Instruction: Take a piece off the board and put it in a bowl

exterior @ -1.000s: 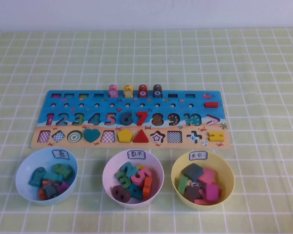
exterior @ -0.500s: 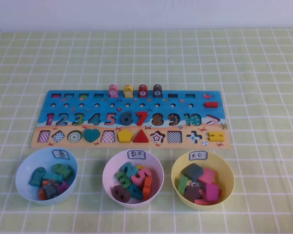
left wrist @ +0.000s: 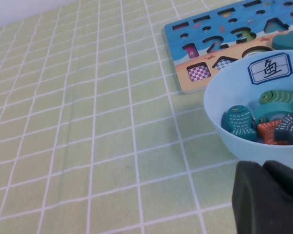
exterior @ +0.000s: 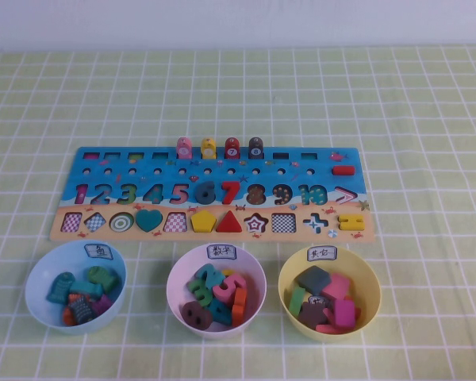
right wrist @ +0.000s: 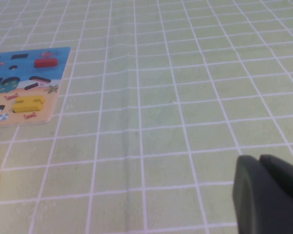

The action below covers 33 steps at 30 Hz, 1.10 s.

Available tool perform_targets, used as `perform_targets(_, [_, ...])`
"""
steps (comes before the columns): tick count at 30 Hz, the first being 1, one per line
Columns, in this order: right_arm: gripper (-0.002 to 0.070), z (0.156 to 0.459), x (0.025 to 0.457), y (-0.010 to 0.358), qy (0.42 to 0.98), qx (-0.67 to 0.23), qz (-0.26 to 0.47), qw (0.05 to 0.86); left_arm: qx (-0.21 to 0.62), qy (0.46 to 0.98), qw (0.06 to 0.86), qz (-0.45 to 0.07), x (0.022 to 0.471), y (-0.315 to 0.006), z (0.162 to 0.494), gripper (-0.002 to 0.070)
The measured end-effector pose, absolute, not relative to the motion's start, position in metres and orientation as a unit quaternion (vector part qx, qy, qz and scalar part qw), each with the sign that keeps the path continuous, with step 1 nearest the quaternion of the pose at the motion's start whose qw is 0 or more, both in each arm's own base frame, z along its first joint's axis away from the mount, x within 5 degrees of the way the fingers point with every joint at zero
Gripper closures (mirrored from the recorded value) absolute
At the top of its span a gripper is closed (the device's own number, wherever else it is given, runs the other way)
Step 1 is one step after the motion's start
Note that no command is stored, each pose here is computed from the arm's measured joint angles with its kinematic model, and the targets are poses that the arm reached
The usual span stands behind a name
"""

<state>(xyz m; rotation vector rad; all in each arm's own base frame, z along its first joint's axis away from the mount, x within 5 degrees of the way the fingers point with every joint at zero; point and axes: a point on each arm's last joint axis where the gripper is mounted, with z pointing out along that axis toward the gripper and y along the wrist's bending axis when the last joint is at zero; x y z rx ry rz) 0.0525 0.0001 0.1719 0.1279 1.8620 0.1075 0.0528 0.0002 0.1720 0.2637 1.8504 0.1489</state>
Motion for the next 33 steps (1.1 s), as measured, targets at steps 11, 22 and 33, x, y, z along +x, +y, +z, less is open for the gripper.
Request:
perform_targets(11, [0.0694,0.172,0.053,0.0,0.801,0.055,0.046,0.594,-0.221,0.659,0.654,-0.298,0.056,-0.006,0.201,0.068])
perform_targets(22, [0.0694,0.172,0.053,0.0,0.801,0.055,0.046,0.594,-0.288,0.578,0.669,-0.369,0.056,-0.001,0.214,0.068])
perform_targets(33, [0.0694,0.172,0.053,0.0,0.801,0.055,0.046,0.594,-0.216,0.669,0.636,-0.318,0.052,-0.01,0.237,0.068])
